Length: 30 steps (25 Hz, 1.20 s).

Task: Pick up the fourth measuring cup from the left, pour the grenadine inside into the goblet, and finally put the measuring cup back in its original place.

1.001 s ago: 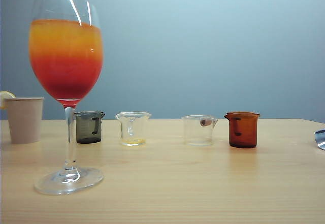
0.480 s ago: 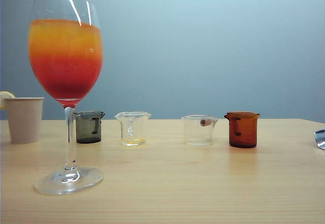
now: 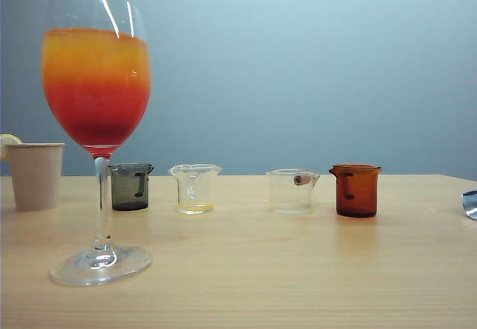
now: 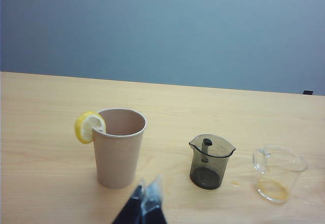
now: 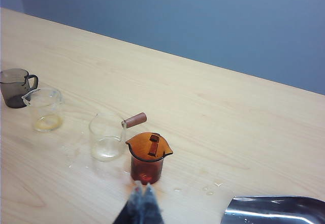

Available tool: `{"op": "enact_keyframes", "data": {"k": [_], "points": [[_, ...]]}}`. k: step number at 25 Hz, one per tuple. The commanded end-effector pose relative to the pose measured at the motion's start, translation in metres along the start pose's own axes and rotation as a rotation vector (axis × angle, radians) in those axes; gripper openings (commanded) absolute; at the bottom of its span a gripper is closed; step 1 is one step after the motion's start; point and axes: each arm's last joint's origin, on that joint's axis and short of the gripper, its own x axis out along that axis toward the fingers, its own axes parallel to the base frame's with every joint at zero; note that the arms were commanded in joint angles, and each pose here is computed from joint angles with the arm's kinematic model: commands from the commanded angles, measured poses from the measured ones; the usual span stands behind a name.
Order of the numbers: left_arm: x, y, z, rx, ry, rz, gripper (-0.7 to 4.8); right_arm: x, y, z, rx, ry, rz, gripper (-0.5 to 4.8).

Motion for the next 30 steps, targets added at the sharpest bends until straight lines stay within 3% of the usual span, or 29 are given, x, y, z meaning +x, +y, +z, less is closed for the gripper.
{"op": "enact_keyframes", "data": {"k": [1, 5, 7, 10, 14, 17, 20, 30], "points": [[0.0, 0.0, 0.002, -0.003, -0.012, -0.004, 0.03, -0.001, -0.002, 0.003, -0.004, -0.016, -0.039, -0.01], [0.0, 0.0, 0.002, -0.003, -0.012, -0.004, 0.03, 0.005, -0.012, -0.025, 0.011, -0.059, -0.382, -0.01], [0.0, 0.0, 0.002, -0.003, -0.012, -0.004, 0.03, 0.006, -0.015, -0.037, 0.019, -0.091, -0.433, -0.01], [0.0, 0.0, 0.002, -0.003, -0.012, -0.004, 0.03, 0.009, -0.016, -0.057, 0.039, -0.151, -0.394, -0.01], [0.0, 0.0, 0.002, -0.003, -0.012, -0.004, 0.03, 0.012, -0.016, -0.075, 0.166, -0.154, -0.376, -0.01], [0.0, 0.0, 0.002, -0.003, -0.012, -0.004, 0.03, 0.014, -0.016, -0.09, 0.166, -0.169, -0.364, -0.01], [0.0, 0.0, 0.002, -0.002, -0.012, -0.004, 0.03, 0.015, -0.016, -0.094, 0.159, -0.15, -0.276, -0.01], [0.0, 0.0, 0.002, -0.003, -0.012, -0.004, 0.03, 0.015, -0.018, -0.096, 0.162, -0.134, -0.298, -0.01]]}}
